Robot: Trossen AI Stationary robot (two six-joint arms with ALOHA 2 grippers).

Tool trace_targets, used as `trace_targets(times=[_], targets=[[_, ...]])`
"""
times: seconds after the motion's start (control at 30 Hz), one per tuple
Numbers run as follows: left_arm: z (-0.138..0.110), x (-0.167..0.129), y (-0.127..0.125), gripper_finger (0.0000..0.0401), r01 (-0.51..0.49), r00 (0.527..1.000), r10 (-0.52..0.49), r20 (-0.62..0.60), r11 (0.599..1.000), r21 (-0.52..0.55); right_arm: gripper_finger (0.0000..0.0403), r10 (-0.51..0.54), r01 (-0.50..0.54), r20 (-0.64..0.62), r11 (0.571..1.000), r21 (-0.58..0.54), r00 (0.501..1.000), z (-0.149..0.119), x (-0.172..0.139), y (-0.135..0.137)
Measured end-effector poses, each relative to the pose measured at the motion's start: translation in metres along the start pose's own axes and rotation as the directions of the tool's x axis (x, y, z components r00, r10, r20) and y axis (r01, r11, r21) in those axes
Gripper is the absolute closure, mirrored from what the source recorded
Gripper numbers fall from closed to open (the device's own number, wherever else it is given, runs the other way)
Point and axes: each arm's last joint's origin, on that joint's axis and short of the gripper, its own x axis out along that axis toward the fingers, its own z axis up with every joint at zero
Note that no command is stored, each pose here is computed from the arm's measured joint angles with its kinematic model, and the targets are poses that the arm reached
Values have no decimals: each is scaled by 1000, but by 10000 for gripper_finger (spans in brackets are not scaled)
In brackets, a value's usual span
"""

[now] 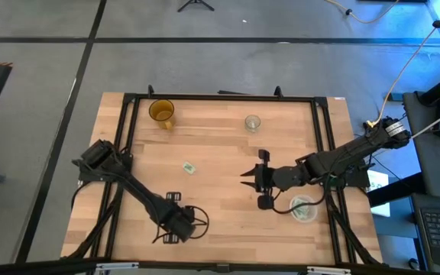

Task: Pick and place Stevia / Truvia into bins
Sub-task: Put the stevia packet into the transparent container

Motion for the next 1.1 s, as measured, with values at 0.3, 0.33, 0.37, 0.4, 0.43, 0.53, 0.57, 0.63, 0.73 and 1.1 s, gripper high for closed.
trace_targets(times=[0.3,0.33,0.37,0.4,0.43,0.53,0.57,0.63,0.73,1.1], targets=[[3,7,5,399,49,998,-48,37,998,-40,297,13,-13,-30,1000,5,999,-3,0,0],[4,7,6,399,54,998,-52,38,998,-41,297,34,-34,-33,999,5,999,-3,0,1],[7,7,8,400,57,998,-56,40,998,-40,297,54,-54,-36,999,6,998,-3,0,1],[9,8,10,400,60,997,-58,44,997,-40,297,75,-75,-40,997,6,996,-3,0,2],[12,8,13,399,63,997,-61,51,997,-39,297,86,-86,-46,996,5,995,-4,0,2],[21,9,21,398,64,995,-60,83,997,-39,297,95,-96,-78,995,-5,992,-7,-1,2],[25,9,24,399,67,994,-63,95,997,-38,297,93,-94,-91,996,-10,992,-8,-1,2],[33,9,30,399,69,989,-64,137,997,-36,297,90,-92,-105,996,-14,990,-10,-1,2],[46,10,42,398,56,979,-45,200,997,-50,297,86,-89,-125,996,-14,988,-12,-1,1],[89,33,80,399,49,934,-20,356,996,-74,297,78,-78,-262,997,8,962,-25,-4,0]])
